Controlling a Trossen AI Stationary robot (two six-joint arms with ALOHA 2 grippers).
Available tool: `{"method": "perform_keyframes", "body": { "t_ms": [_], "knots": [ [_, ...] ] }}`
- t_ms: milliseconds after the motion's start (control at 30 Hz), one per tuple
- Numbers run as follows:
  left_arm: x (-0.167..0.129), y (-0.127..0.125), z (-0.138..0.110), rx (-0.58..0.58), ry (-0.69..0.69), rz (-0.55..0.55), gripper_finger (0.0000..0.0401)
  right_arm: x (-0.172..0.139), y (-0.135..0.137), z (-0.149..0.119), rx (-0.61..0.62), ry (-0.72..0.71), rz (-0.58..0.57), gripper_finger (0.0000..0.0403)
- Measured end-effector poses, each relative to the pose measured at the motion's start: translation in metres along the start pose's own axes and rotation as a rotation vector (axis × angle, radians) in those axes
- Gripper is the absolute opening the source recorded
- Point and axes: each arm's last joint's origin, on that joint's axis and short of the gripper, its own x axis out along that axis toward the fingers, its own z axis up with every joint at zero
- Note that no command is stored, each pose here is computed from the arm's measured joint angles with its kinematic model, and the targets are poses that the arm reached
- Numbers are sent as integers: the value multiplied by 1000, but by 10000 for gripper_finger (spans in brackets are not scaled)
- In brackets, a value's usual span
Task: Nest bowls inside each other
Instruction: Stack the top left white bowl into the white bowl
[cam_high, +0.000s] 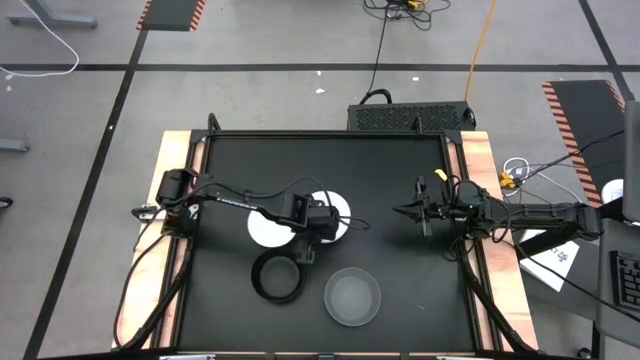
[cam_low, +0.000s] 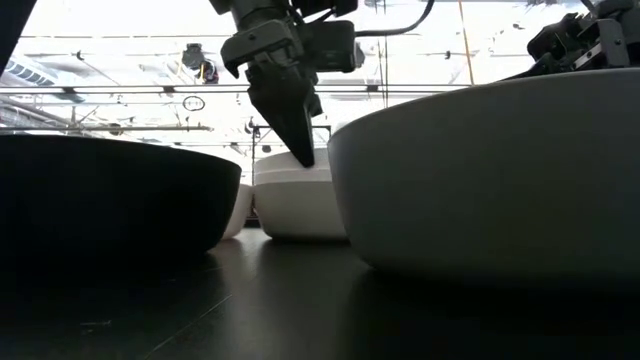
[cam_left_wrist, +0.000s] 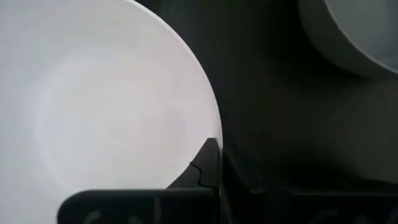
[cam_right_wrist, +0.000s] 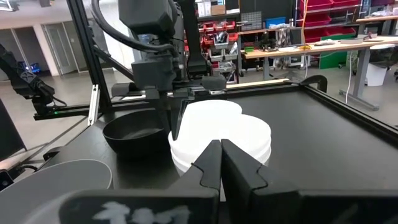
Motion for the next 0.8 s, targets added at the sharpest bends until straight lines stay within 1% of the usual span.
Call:
{"method": "perform_keyframes", "body": {
  "t_ms": [200,800],
  "knots": [
    [0,-4,-4,-3,40,-22,0,0,0,0,0,1,0,0],
    [0,-5,-4,15,47,-29,1,0,0,0,0,1,0,0]
  ]
}}
